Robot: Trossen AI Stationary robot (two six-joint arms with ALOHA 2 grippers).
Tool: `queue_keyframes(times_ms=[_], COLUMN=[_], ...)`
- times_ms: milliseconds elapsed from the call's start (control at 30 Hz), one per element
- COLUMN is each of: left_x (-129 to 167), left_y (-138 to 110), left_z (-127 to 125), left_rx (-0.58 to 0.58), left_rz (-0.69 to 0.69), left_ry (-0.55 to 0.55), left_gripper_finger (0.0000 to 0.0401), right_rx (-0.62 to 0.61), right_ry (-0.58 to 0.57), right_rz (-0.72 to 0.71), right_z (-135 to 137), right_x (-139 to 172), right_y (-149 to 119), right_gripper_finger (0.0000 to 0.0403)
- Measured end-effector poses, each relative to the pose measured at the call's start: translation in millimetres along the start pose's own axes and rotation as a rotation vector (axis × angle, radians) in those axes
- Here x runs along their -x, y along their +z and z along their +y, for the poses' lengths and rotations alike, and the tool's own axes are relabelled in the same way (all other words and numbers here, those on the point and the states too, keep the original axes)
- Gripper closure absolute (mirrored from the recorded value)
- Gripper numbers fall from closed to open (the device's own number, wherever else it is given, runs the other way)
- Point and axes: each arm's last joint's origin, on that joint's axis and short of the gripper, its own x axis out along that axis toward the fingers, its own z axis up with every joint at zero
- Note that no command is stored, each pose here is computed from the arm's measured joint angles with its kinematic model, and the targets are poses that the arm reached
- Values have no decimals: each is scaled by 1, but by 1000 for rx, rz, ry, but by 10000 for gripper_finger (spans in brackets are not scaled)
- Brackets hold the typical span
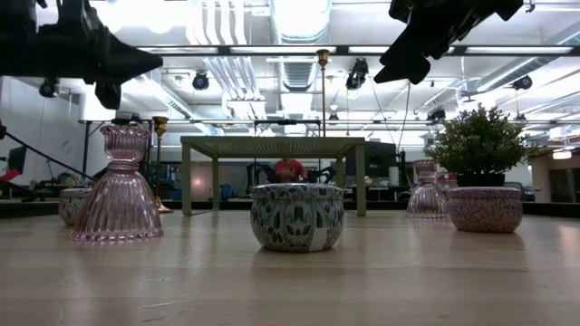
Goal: Pick & Place candle stick holders
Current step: Put the top gold candle holder on the shelf
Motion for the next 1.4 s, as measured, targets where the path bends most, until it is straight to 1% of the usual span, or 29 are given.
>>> queue_keyframes(times_ms=[100, 233, 333, 467, 533, 600, 700, 767, 867, 967, 1067, 1200, 1400], left_x=[0, 0, 0, 2, 3, 5, 9, 11, 12, 12, 11, 9, 9], left_y=[5, 11, 16, 23, 27, 31, 35, 36, 31, 18, 5, -6, -28], left_z=[0, 1, 2, 2, 3, 5, 9, 11, 13, 16, 19, 22, 27], left_rx=[-10, -20, -72, -144, -184, -244, -319, -345, -373, -377, -379, -363, -316], left_rz=[-17, -31, -20, 35, 57, 81, 106, 116, 148, 193, 203, 186, 213], left_ry=[23, 138, 191, 239, 304, 406, 564, 627, 655, 667, 731, 802, 823], left_gripper_finger=[394, 384, 353, 297, 270, 249, 227, 217, 211, 211, 210, 210, 210], right_rx=[0, 0, 0, 0, 0, -3, -4, -3, -3, -3, -3, -3, -3], right_ry=[0, 0, 0, 0, 0, 0, 0, 0, 0, 1, 1, 1, 1], right_rz=[0, 0, 0, 0, 0, 0, 0, 0, 0, 0, 0, 0, 0], right_z=[0, 0, 0, 0, 0, 0, 0, 0, 0, 0, 0, 0, 0], right_x=[0, 0, 0, 0, 0, 0, 0, 0, 0, 0, 0, 0, 0], right_y=[0, 0, 0, 0, 0, 0, 0, 0, 0, 0, 0, 0, 0], right_gripper_finger=[156, 158, 158, 158, 158, 158, 158, 158, 158, 158, 158, 158, 158])
